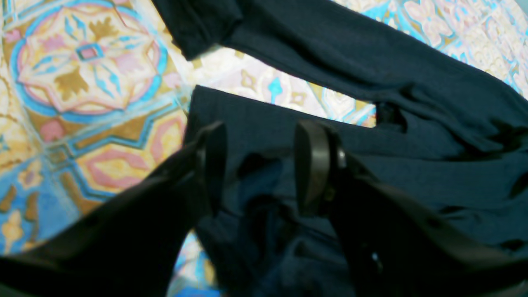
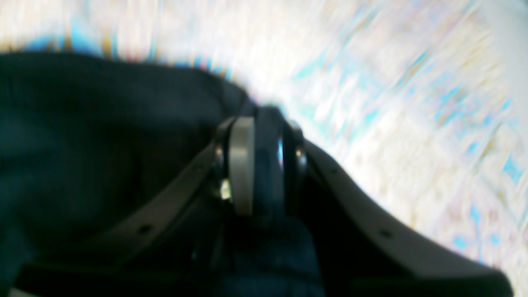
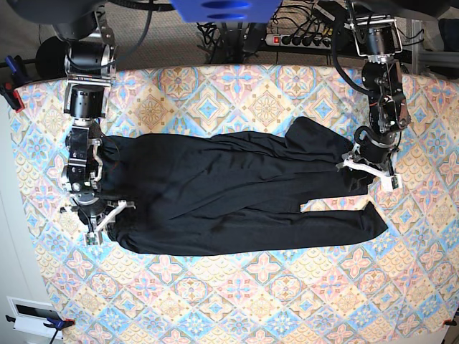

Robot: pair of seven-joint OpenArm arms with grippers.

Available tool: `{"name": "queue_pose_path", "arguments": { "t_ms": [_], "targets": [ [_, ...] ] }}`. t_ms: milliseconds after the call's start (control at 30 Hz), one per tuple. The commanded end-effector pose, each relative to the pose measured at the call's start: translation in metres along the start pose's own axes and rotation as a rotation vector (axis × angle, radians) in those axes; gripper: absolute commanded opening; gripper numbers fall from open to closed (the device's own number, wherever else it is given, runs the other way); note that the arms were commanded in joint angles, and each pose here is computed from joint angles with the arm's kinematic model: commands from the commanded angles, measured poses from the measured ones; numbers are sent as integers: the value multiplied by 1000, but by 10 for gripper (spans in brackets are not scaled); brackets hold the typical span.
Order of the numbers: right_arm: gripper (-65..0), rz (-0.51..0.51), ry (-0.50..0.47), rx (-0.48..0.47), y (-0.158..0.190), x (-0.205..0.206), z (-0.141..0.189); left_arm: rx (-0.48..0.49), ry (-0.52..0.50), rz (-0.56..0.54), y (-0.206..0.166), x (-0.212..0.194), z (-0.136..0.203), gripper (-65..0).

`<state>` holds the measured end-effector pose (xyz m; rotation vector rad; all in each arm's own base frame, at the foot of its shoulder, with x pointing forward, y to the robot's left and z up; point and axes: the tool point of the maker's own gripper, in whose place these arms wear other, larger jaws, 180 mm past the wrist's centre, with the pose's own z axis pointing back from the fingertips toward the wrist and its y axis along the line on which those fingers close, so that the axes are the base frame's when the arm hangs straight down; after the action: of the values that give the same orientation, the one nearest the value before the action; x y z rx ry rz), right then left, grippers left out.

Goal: Layout the t-shirt on the table in an organized manner, then fold the t-shirt properly
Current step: 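Grasp the shirt edge with the left gripper and hold the hem with the right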

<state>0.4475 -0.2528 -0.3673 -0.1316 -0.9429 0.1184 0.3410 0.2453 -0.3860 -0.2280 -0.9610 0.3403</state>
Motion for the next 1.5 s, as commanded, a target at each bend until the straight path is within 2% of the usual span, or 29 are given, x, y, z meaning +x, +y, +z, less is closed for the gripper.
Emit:
{"name": "queue_pose_path", "arguments": {
  "t_ms": [0, 233, 367, 500, 600, 767, 900, 1233, 1300, 1400, 1467],
  "targets": [
    [-537, 1, -97, 3, -1, 38, 3, -11, -57, -13, -2, 20, 1, -398],
    [-537, -16, -41, 61, 33, 0, 3, -10, -54, -12, -2, 19, 1, -398],
    [-537, 10, -113, 78, 47, 7, 19, -9, -53, -11, -1, 19, 1, -398],
    [-537, 51, -121, 117, 66, 11, 19, -9, -53, -11, -1, 19, 1, -398],
    [-537, 50, -95, 124, 68, 1, 16, -9, -54, -11, -2, 20, 1, -398],
    [-536, 25, 31, 137, 71, -47, 2, -8, -50, -11, -1, 18, 1, -399],
    [-536, 5, -18, 135, 67, -30, -10, -7, -47, -11, 0, 16, 1, -399],
    [-536, -36, 32, 137, 64, -52, -28, -7, -47, -11, 0, 16, 1, -399],
    [-536, -34, 5, 131, 60, -35, -31, -7, -47, -11, 0, 16, 1, -399],
    [-536, -34, -74, 120, 53, 14, -36, -7, -47, -11, 0, 16, 1, -399],
    [-536, -34, -96, 117, 51, 27, -36, -6, -46, -11, 0, 15, 2, -399]
  ]
}}
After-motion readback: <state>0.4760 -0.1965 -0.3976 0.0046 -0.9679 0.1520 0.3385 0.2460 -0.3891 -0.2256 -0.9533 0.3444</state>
